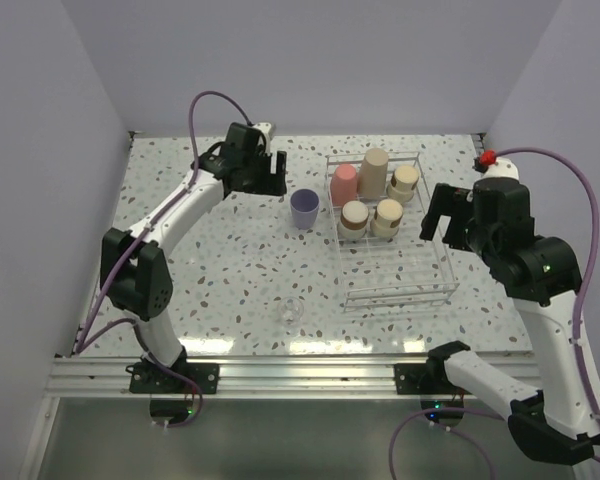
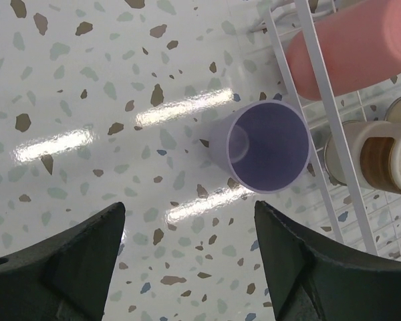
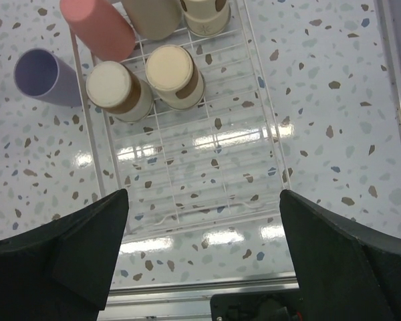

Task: Load the cups into the dish rack

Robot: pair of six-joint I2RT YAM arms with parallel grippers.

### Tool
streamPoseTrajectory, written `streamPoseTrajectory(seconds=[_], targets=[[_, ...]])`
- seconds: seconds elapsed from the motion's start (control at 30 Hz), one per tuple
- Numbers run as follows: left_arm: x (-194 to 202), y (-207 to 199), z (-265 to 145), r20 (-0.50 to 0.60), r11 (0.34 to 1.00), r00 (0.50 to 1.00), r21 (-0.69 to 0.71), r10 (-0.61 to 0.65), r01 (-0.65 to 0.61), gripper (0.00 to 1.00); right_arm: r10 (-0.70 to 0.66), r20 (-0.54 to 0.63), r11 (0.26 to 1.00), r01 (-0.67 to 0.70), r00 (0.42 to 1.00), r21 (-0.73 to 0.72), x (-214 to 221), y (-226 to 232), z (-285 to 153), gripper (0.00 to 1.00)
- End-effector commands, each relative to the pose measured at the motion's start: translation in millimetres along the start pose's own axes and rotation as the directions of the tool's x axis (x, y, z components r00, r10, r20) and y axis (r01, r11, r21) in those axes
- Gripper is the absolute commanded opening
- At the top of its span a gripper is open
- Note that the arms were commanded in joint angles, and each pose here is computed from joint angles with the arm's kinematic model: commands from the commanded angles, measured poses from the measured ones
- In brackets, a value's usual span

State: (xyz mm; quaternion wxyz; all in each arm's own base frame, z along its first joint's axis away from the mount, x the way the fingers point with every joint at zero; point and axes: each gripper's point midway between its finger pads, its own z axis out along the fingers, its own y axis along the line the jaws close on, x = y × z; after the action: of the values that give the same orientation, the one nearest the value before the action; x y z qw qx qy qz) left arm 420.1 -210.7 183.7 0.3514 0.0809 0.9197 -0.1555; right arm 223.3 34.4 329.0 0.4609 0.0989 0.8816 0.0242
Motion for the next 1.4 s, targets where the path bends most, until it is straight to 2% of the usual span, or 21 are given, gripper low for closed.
streamPoseTrajectory(seconds=[0.0, 0.6, 0.73, 0.93, 0.97, 1.03, 1.07, 1.17, 1.37], targets=[[-20, -7, 11, 0.052, 1.000, 0.999, 0.004, 0.014, -0.014, 0.81, 0.001, -0.045, 1.000, -0.002, 0.999, -0.017, 15, 1, 0, 0.98], [10, -25, 69, -0.023, 0.999, 1.000, 0.052, 0.004, -0.003, 0.77, -0.025, -0.101, 0.999, 0.022, 0.995, -0.031, 31, 7, 19, 0.98], [19, -25, 82, -0.051, 0.999, 0.999, 0.052, -0.005, 0.007, 0.71, -0.033, -0.108, 0.999, 0.031, 0.994, -0.026, 33, 7, 23, 0.98], [16, -34, 89, -0.054, 0.997, 0.999, 0.075, -0.005, 0.009, 0.52, -0.056, -0.121, 0.998, 0.053, 0.991, -0.023, 40, 5, 30, 0.98], [17, -34, 89, -0.058, 0.997, 0.998, 0.077, -0.006, 0.011, 0.42, -0.057, -0.122, 0.998, 0.055, 0.991, -0.020, 41, 5, 32, 0.98], [15, -36, 91, -0.060, 0.997, 0.998, 0.081, -0.014, 0.019, 0.30, -0.061, -0.130, 0.998, 0.058, 0.990, -0.027, 45, 6, 34, 0.98], [15, -36, 92, -0.062, 0.996, 0.998, 0.082, -0.016, 0.021, 0.17, -0.063, -0.132, 0.998, 0.060, 0.989, -0.028, 46, 6, 34, 0.98], [15, -37, 94, -0.070, 0.996, 0.997, 0.083, -0.026, 0.032, 0.00, -0.072, -0.131, 0.997, 0.069, 0.989, -0.028, 47, 5, 36, 0.98], [-9, -43, 76, 0.000, 0.994, 0.999, 0.103, -0.034, 0.034, 0.00, -0.080, -0.122, 0.997, 0.077, 0.989, -0.030, 46, 4, 33, 0.98]])
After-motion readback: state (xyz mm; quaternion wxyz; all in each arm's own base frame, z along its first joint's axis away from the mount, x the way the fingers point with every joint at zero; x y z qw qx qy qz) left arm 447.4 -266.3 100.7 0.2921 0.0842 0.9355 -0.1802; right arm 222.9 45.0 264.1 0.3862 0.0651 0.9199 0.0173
